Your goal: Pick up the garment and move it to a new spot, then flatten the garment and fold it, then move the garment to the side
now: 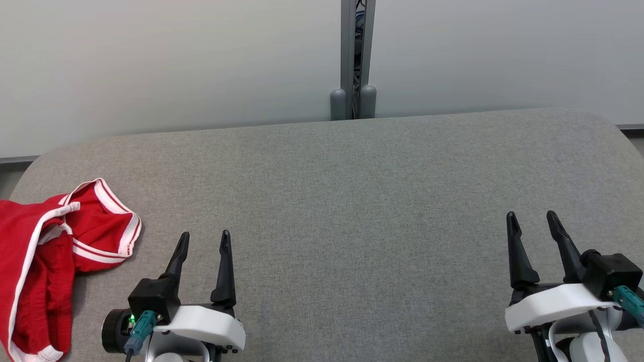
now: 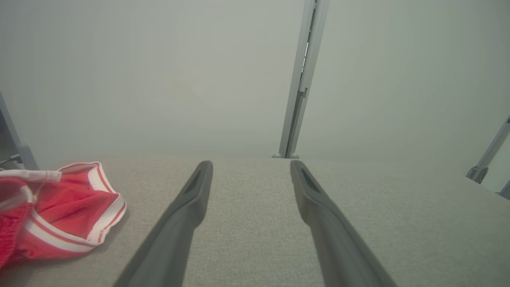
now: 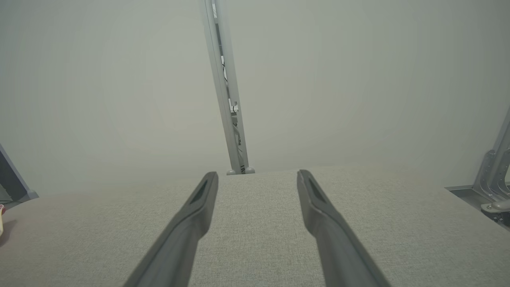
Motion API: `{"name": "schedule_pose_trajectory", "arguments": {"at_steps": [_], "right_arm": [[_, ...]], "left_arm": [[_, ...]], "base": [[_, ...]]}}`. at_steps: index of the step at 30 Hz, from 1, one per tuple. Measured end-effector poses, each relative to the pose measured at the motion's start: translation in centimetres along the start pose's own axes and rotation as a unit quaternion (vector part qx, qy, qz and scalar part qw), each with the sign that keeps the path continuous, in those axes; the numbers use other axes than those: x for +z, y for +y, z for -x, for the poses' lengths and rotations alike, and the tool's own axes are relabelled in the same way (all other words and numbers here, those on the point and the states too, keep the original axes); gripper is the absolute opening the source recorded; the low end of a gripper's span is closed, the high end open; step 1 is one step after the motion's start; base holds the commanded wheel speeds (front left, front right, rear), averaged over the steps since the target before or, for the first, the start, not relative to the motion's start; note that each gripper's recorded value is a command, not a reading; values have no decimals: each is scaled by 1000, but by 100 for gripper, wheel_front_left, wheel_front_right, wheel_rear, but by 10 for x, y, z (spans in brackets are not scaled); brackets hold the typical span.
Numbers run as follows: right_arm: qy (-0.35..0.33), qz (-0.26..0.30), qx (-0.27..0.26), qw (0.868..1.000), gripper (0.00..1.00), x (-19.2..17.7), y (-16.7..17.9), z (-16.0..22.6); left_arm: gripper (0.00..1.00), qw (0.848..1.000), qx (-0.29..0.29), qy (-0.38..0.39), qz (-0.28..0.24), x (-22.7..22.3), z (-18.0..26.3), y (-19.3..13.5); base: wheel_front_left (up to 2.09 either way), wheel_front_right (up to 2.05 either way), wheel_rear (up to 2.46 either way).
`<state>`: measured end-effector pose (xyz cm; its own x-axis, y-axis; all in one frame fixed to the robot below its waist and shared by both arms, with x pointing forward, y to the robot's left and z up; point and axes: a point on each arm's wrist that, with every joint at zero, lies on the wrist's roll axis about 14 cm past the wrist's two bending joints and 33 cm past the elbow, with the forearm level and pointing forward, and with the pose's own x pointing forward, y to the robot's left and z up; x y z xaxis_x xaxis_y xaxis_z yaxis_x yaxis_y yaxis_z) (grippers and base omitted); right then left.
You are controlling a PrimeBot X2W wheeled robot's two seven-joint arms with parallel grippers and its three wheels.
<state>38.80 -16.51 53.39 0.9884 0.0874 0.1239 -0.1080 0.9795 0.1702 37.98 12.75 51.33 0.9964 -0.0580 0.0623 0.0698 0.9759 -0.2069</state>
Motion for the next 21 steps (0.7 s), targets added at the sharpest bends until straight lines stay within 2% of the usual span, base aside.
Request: {"name": "schedule_pose_trajectory", "arguments": {"at_steps": [10,21], "right_arm": [[8,8,7,1000,100,-9,4,1],[-2,41,21,999,100,-7,10,0]], "left_arm": [[100,1000,-5,17,-26,-13,1,-1],[100,998,-11,5,-58,-9,-1,-4]], "base": [[0,0,0],[0,0,0]]}}
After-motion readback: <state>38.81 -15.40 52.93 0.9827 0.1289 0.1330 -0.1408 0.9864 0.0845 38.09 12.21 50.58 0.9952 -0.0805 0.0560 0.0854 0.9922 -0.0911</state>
